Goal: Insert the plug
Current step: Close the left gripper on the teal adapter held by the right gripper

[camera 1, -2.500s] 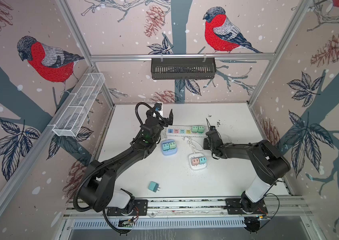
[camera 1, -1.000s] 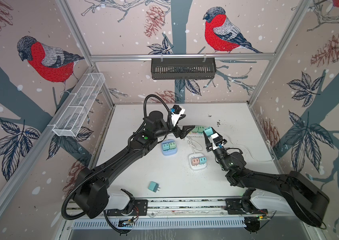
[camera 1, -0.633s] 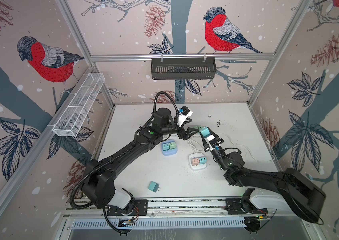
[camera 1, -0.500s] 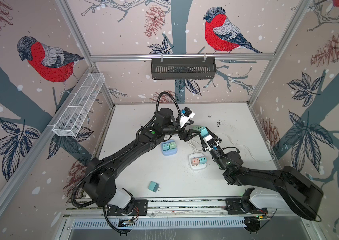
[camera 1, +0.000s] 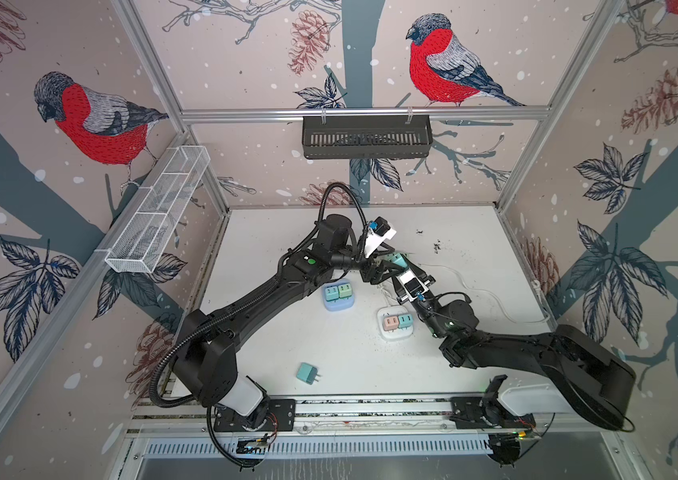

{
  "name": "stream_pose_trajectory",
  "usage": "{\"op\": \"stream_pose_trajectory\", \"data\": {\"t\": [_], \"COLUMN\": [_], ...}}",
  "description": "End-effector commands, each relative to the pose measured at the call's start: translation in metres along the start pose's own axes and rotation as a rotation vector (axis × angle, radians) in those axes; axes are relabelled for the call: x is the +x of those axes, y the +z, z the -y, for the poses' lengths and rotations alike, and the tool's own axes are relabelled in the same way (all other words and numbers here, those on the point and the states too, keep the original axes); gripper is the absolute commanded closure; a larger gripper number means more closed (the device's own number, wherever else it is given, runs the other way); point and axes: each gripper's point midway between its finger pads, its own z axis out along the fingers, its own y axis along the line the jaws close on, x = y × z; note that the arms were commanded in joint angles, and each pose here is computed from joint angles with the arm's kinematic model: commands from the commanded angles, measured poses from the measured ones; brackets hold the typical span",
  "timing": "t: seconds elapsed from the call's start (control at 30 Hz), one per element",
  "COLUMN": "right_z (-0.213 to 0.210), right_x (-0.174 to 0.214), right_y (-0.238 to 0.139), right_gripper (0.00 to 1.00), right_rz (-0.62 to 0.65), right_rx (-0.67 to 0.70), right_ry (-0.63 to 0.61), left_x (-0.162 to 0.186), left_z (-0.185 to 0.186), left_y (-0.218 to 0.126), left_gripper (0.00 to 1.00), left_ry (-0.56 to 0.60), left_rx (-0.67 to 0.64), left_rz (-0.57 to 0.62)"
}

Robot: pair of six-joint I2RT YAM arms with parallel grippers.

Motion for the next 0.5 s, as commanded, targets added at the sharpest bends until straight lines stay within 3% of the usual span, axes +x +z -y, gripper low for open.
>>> {"op": "stream_pose_trajectory", "data": {"t": [0.0,0.2,0.47], "right_z": [0.0054,0.0034,0.0035], "right_x": [-0.0182,-0.0217,-0.0232], "right_y": [0.0027,0.0044,0.0044], "right_gripper": [0.96,0.96,0.96], "right_rz": [0.069,0.08,0.086], "right_rx": [0.021,0.013,0.017], "right_ry": [-0.008,-0.012,-0.011], "left_x": [0.0003,0.0036,0.0079], "left_z": [0.004,0.0032,0.0077], "left_y": [0.0004,0.0026,0.0071], "left_gripper": [0.31,0.38,0.6], "left_ry": [0.018,0.023,0.034], "left_rx": [0.025,0.031,0.08], "left_rz": [-0.011,-0.026,-0.044]}}
